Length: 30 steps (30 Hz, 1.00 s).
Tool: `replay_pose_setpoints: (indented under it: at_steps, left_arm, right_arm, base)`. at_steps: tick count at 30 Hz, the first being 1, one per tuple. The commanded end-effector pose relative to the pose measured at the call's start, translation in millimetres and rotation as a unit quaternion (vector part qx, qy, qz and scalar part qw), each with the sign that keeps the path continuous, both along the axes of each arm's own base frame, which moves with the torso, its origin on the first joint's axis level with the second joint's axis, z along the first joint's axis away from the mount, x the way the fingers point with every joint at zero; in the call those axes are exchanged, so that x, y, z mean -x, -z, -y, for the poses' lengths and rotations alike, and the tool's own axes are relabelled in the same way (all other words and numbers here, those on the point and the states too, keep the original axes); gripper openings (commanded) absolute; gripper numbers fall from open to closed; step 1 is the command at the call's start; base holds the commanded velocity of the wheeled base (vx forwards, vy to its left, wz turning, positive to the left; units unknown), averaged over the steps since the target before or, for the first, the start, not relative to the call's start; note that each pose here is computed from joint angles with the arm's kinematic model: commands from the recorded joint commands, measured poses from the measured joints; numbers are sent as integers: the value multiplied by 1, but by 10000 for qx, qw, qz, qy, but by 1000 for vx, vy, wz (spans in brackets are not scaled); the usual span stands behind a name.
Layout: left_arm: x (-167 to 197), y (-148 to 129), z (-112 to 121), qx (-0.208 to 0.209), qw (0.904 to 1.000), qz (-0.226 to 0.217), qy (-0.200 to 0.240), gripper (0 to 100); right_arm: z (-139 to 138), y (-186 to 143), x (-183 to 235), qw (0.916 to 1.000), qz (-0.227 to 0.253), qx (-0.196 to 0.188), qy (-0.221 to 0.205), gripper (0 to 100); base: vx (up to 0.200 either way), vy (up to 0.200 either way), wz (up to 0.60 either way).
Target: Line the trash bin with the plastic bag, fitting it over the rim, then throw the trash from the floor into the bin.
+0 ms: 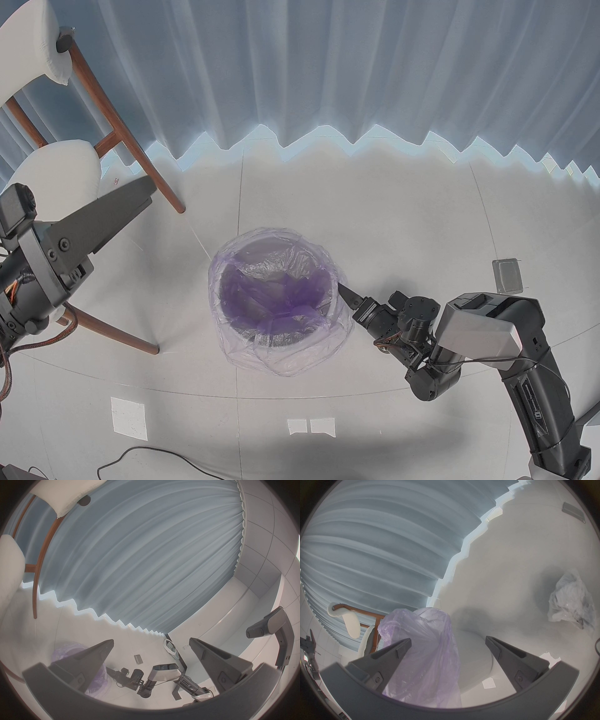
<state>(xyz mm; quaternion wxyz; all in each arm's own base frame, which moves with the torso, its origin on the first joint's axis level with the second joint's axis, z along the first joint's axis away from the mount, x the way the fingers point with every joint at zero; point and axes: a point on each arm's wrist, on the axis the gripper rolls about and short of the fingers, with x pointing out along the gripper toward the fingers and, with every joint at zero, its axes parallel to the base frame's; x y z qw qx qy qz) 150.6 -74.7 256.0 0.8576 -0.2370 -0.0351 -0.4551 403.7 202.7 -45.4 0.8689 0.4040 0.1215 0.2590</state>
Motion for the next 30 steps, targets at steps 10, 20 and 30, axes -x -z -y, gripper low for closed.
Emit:
replay_pose_setpoints:
  at_steps: [10,20,30]
  left_arm:
    - [-2,-3,1,55,10000,-14,-8,100]
    - [-3,-2,0,59,10000,-28,-44,100]
    - [-14,7,1,97,9987,-500,-58,100]
  right_arm:
    - [37,-57,17,9989,-15,-265,398,100]
    - [32,-69,51,9980,133,524,329,100]
    - [-2,-102,115,9984,23,385,-404,100]
  base:
    - [0,0,0]
    - [0,0,0]
    - [0,0,0]
